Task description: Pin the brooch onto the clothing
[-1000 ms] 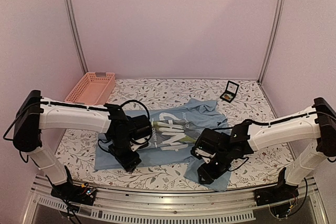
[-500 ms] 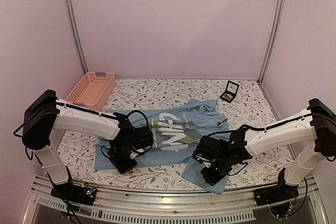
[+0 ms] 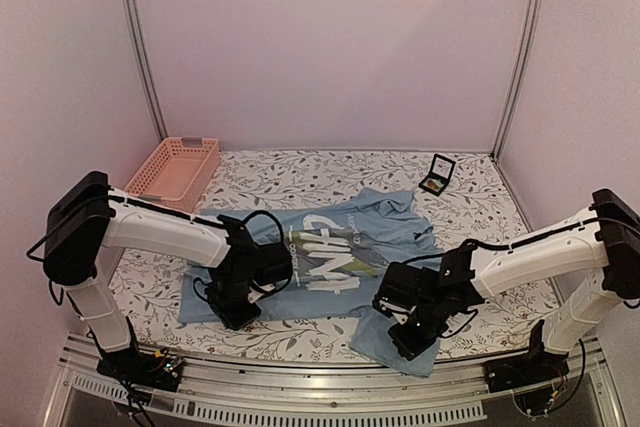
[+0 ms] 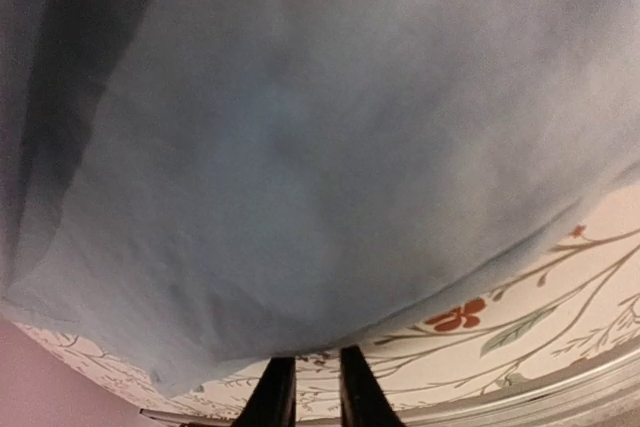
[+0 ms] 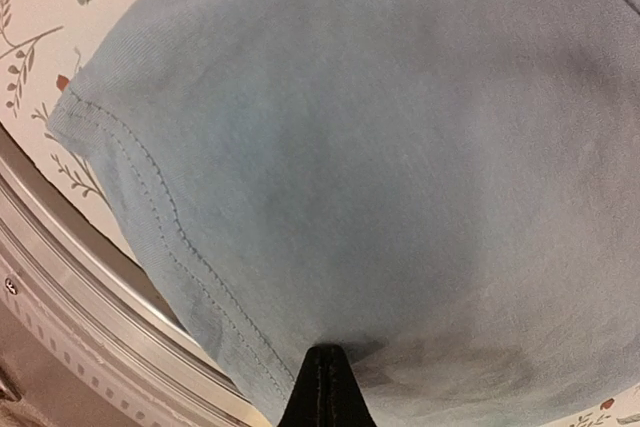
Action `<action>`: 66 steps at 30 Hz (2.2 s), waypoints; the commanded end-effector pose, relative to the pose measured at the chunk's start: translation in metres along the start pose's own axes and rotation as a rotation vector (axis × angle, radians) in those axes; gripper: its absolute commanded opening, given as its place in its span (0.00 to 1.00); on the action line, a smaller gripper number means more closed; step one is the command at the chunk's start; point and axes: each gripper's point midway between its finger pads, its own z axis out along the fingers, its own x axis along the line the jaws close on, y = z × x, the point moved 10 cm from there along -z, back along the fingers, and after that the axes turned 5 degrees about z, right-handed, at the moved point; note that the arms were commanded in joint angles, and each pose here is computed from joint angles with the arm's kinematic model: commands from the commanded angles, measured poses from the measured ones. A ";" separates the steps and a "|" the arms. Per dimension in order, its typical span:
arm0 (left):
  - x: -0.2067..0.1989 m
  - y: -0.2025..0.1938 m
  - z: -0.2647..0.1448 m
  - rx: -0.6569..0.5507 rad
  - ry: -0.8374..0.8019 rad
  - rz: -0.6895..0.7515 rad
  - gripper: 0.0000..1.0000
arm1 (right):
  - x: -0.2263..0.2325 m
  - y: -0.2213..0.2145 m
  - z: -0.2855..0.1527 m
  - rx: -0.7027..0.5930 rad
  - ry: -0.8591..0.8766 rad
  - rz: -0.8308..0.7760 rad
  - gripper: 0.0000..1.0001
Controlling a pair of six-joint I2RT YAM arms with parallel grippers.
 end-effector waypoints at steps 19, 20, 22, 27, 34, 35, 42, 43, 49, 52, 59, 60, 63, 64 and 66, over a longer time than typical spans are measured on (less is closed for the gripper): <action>-0.016 0.030 -0.028 -0.107 0.068 0.036 0.68 | 0.037 0.034 -0.029 -0.147 0.050 -0.239 0.65; -0.015 0.031 -0.027 -0.103 0.077 0.033 0.70 | 0.036 0.036 -0.020 -0.131 0.023 -0.245 0.66; -0.013 0.031 -0.017 -0.079 0.091 0.022 0.72 | 0.036 0.037 -0.008 -0.112 0.006 -0.265 0.66; -0.008 0.021 0.022 0.019 0.097 0.009 0.70 | 0.030 0.032 0.012 -0.062 -0.042 -0.277 0.62; -0.014 0.019 0.021 0.005 0.051 0.036 0.07 | 0.018 0.012 0.024 0.051 -0.055 -0.252 0.13; -0.014 0.018 0.020 0.002 0.041 0.041 0.00 | 0.016 0.008 0.023 0.061 -0.047 -0.250 0.07; -0.020 0.006 0.017 0.036 -0.047 0.078 0.00 | 0.001 -0.021 0.014 0.144 -0.002 -0.238 0.00; -0.022 0.004 0.019 0.047 -0.057 0.087 0.00 | -0.001 -0.024 0.013 0.155 0.007 -0.233 0.00; -0.033 -0.015 0.042 0.167 -0.103 0.136 0.00 | 0.000 -0.026 0.013 0.164 0.040 -0.217 0.00; -0.039 -0.018 0.039 0.169 -0.133 0.154 0.00 | 0.006 -0.024 0.010 0.157 0.090 -0.222 0.00; -0.040 -0.022 0.020 0.157 -0.170 0.156 0.00 | 0.024 -0.014 -0.020 0.094 0.216 -0.247 0.00; -0.040 -0.023 0.021 0.172 -0.175 0.159 0.00 | 0.026 -0.012 -0.025 0.080 0.234 -0.247 0.00; -0.045 -0.025 0.022 0.195 -0.209 0.177 0.00 | 0.027 0.006 -0.046 0.019 0.284 -0.233 0.00; -0.045 -0.026 0.021 0.194 -0.213 0.179 0.00 | 0.024 0.016 -0.054 -0.010 0.296 -0.219 0.00; -0.046 -0.027 0.018 0.189 -0.230 0.190 0.00 | 0.013 0.038 -0.075 -0.095 0.305 -0.178 0.02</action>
